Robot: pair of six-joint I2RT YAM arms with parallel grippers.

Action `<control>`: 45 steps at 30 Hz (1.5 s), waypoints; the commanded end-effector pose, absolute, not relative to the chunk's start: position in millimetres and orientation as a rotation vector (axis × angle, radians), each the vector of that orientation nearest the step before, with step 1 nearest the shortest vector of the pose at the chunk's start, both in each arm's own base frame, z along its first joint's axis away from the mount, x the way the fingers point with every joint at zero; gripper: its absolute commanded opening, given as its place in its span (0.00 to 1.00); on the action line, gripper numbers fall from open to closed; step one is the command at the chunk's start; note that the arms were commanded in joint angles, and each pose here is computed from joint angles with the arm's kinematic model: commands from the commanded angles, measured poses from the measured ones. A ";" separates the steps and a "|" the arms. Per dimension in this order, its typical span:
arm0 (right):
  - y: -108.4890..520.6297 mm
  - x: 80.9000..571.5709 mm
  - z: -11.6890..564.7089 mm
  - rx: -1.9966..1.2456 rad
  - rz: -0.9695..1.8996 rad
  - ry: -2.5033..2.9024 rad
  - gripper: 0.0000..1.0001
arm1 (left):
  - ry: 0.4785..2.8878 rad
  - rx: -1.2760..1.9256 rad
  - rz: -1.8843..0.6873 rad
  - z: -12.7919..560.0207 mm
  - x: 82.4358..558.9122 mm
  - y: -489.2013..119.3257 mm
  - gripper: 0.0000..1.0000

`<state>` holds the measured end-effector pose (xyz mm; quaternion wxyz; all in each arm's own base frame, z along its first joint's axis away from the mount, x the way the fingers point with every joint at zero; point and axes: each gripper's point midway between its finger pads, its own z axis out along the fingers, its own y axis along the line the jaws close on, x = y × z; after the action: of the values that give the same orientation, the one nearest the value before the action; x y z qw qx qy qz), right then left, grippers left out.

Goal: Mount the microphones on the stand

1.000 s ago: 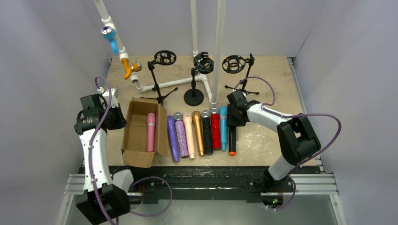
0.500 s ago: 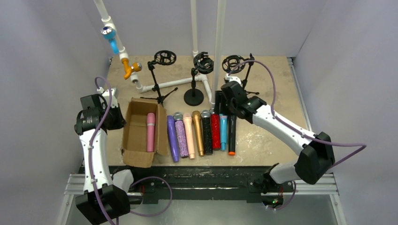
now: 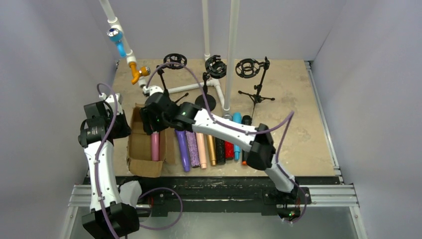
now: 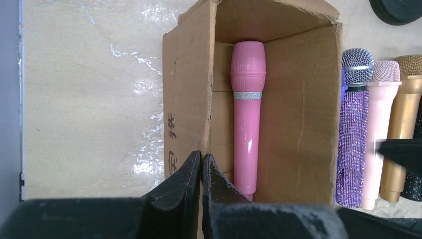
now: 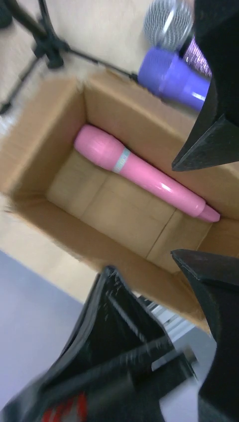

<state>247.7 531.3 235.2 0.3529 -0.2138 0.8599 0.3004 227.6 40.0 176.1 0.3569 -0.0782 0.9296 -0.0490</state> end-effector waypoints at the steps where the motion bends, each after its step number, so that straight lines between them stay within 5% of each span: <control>1: 537.3 236.4 196.6 -0.677 0.690 2.334 0.63 | 2.282 -0.226 -0.080 209.1 236.8 45.3 0.00; 28: 557.1 248.2 40.1 -0.737 0.620 2.557 0.63 | 2.232 -0.136 -0.448 219.1 236.7 -10.5 0.00; 36: 585.6 243.2 65.1 -0.730 0.849 2.472 0.45 | 2.262 -0.120 -0.392 210.5 235.8 -2.7 0.00; 45: 577.2 270.6 218.4 -0.588 1.169 2.160 0.12 | 2.281 -0.126 0.022 211.3 240.6 56.1 0.00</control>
<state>248.9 574.8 93.3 0.2264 -0.2464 0.8826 0.3303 229.4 21.9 192.2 0.3843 -0.0638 0.9169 -0.0863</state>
